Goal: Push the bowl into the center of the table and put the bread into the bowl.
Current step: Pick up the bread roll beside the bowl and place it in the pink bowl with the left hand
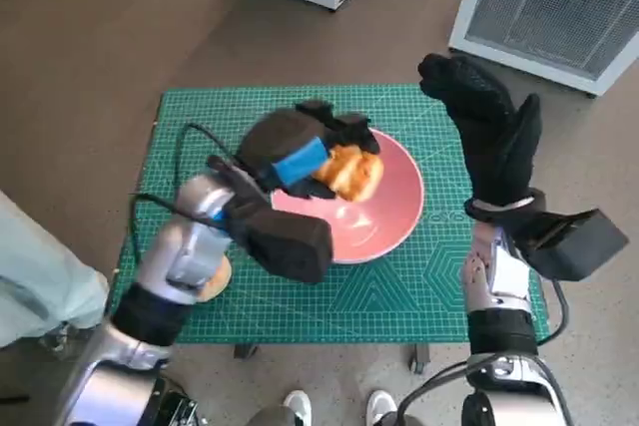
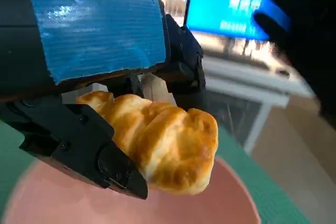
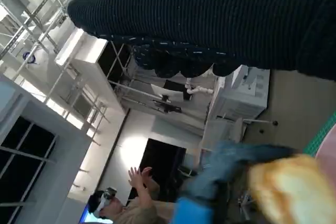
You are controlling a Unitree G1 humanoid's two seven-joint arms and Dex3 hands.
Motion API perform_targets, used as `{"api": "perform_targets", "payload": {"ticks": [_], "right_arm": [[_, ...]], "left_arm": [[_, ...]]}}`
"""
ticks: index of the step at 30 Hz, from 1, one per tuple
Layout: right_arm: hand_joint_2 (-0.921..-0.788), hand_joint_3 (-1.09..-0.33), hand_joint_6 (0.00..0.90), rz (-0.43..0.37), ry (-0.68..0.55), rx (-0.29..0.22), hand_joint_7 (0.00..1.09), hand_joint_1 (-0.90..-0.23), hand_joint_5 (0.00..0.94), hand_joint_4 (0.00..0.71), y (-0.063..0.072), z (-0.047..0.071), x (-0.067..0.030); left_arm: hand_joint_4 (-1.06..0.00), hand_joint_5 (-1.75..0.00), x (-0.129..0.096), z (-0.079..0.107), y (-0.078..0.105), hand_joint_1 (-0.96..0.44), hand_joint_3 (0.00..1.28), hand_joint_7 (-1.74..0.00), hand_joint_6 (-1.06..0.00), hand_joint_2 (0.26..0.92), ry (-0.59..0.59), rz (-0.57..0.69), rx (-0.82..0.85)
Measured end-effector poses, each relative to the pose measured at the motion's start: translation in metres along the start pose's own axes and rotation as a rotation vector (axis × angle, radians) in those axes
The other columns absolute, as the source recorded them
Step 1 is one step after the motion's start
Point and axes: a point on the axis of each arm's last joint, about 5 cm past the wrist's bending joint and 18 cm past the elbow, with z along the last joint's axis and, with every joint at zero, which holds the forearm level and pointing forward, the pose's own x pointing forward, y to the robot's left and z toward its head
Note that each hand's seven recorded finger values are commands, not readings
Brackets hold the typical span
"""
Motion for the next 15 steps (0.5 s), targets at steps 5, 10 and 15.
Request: {"api": "perform_targets", "payload": {"ticks": [5, 10, 15], "right_arm": [[-0.921, -0.723, 0.102, -0.003, -0.002, -0.003, 0.43, -0.676, 0.001, 0.232, 0.000, 0.001, -0.0019], [-0.921, -0.721, 0.104, -0.007, -0.001, -0.005, 0.43, -0.667, 0.001, 0.233, -0.001, 0.001, -0.0044], [-0.921, -0.725, 0.105, -0.018, 0.005, -0.005, 0.43, -0.665, 0.001, 0.233, -0.001, 0.000, -0.0068]], "left_arm": [[-0.30, -0.05, -0.002, -0.002, -0.004, -0.07, 0.01, -0.12, -0.37, 0.844, 0.011, -0.052, -0.034], [-0.23, -0.01, -0.007, -0.003, -0.007, -0.15, 0.00, -0.05, -0.35, 0.820, 0.016, -0.065, -0.030], [-0.18, 0.00, -0.016, -0.003, -0.007, -0.18, 0.00, -0.03, -0.32, 0.810, 0.021, -0.063, 0.007]]}}
